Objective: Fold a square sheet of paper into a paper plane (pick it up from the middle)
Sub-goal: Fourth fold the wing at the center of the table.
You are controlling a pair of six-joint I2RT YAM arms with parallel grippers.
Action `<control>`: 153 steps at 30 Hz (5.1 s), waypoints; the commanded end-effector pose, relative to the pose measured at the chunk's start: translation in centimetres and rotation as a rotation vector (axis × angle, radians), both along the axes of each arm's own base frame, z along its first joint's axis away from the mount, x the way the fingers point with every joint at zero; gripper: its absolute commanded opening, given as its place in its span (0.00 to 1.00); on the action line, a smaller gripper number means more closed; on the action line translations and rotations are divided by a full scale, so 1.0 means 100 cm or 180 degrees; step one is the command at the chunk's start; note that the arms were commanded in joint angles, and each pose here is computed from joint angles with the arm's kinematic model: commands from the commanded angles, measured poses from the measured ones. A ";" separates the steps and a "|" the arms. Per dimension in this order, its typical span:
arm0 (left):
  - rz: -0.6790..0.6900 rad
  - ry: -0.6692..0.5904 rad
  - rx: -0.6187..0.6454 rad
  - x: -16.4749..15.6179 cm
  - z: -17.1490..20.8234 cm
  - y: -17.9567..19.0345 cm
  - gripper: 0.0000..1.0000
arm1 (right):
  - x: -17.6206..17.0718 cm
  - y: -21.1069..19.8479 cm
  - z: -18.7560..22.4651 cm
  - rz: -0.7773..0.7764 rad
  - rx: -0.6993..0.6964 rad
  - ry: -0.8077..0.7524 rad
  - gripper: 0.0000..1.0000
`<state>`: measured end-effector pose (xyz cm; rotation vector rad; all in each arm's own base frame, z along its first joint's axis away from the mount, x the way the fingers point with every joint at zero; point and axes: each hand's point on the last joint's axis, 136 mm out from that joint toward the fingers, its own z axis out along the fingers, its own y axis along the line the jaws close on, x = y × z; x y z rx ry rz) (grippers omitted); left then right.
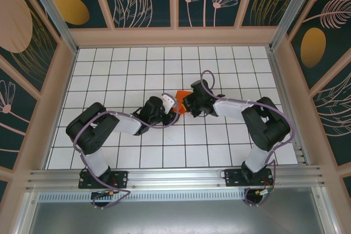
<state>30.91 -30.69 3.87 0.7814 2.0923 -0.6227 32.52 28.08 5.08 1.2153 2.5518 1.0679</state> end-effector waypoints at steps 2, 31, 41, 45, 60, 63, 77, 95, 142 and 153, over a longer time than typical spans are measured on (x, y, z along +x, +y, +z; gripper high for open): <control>0.0015 -0.0175 0.0082 0.009 0.002 -0.003 0.45 | -0.001 0.009 0.002 0.0082 0.0057 0.0078 0.13; 0.0268 0.0819 -0.0912 -0.013 0.015 -0.021 0.07 | -0.006 -0.015 0.047 0.1752 -0.0007 -0.1941 0.58; 0.0340 0.1173 -0.1158 -0.015 0.014 -0.029 0.06 | -0.010 -0.010 0.025 0.1985 -0.0012 -0.1974 0.47; 0.0405 0.1299 -0.1186 -0.016 0.008 -0.030 0.05 | -0.007 -0.011 0.020 0.2000 -0.0051 -0.1980 0.44; 0.0811 0.1623 -0.1584 -0.011 0.007 -0.019 0.04 | 0.000 -0.010 0.005 0.2000 -0.0103 -0.1918 0.43; 0.0863 0.1686 -0.1601 -0.012 0.003 -0.017 0.04 | 0.003 -0.008 0.004 0.2019 -0.0109 -0.1910 0.43; 0.1042 0.1907 -0.1624 -0.012 -0.013 -0.011 0.04 | 0.009 -0.011 -0.009 0.2040 -0.0262 -0.1762 0.43; 0.1075 0.1941 -0.1541 -0.010 -0.016 -0.010 0.09 | 0.010 -0.023 -0.045 0.1996 -0.0900 -0.1282 0.44; 0.0998 0.2123 -0.1149 0.012 -0.009 -0.021 0.05 | -0.006 -0.045 -0.095 0.2060 -0.1366 -0.0436 0.45; 0.1126 0.2209 -0.1016 0.011 -0.025 -0.017 0.04 | -0.009 -0.040 -0.089 0.2097 -0.1254 -0.0529 0.44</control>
